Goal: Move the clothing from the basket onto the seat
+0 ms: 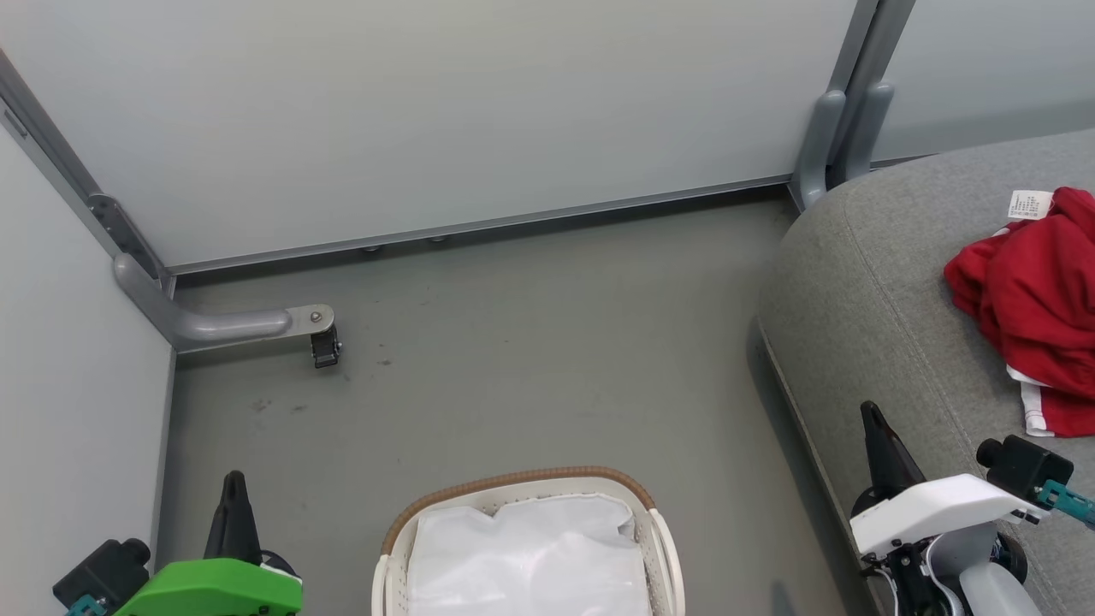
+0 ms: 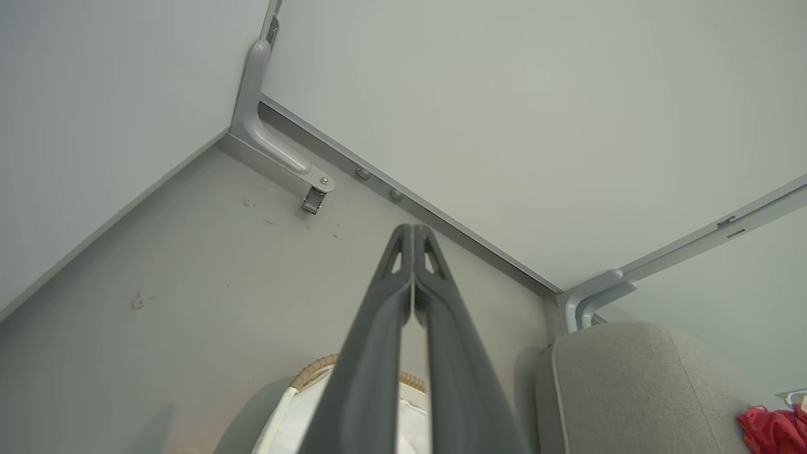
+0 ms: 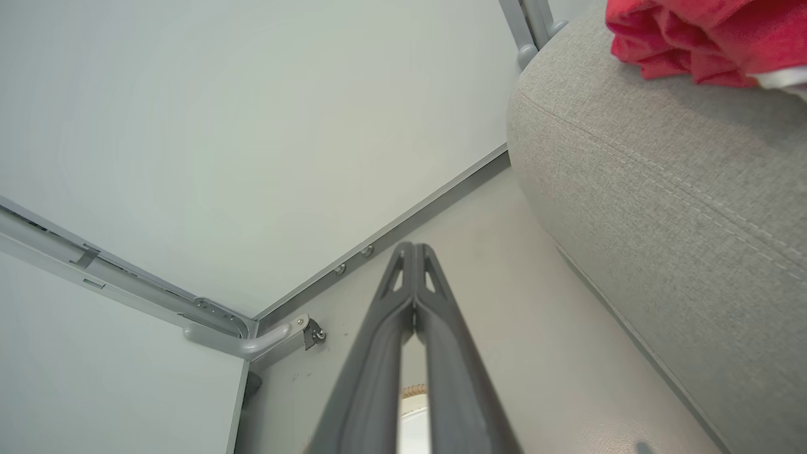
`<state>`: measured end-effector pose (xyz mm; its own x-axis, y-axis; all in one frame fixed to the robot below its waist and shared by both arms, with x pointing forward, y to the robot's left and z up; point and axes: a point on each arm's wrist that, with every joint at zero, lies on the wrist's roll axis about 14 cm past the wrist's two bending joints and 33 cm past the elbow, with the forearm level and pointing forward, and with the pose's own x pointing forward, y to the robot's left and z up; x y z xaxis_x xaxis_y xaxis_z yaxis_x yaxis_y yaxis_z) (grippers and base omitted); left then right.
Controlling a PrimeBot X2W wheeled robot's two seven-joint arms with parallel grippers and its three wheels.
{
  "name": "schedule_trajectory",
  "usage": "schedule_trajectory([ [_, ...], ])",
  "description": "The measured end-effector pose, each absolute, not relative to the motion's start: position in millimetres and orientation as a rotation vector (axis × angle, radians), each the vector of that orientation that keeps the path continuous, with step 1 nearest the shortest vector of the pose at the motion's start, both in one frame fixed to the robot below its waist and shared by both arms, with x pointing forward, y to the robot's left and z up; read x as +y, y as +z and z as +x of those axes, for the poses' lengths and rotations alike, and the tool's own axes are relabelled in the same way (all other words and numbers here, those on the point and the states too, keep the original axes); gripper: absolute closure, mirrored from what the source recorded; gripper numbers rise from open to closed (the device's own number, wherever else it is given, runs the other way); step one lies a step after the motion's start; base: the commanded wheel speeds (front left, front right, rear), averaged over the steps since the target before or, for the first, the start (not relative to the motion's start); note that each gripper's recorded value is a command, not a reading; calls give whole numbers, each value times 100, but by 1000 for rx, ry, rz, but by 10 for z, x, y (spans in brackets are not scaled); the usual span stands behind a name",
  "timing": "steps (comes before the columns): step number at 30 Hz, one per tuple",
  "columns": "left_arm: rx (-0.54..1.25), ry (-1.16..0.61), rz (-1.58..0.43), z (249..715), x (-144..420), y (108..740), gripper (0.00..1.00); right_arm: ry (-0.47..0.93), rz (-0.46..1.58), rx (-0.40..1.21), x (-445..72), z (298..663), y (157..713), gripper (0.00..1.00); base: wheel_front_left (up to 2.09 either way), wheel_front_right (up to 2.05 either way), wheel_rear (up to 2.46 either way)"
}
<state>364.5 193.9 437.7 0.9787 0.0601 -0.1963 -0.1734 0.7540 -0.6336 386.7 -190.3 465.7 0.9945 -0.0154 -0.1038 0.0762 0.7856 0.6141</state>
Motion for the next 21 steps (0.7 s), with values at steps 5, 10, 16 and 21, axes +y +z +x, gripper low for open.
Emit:
schedule_trajectory([
  [5, 164, 131, -772, 3660, 1942, 4403, 100, -60, 733, 93, -1922, 3867, 4671, 100, 0, 0, 0],
  [10, 153, 132, -838, 3688, 1947, 4447, 100, -68, 804, 92, -1936, 3864, 4681, 100, 0, 0, 0],
  [16, 149, 134, -909, 3705, 1950, 4474, 100, -73, 880, 87, -1949, 3870, 4706, 100, 0, 0, 0],
  [21, 142, 131, -968, 3718, 1951, 4502, 100, -77, 940, 83, -1960, 3872, 4724, 100, 0, 0, 0],
])
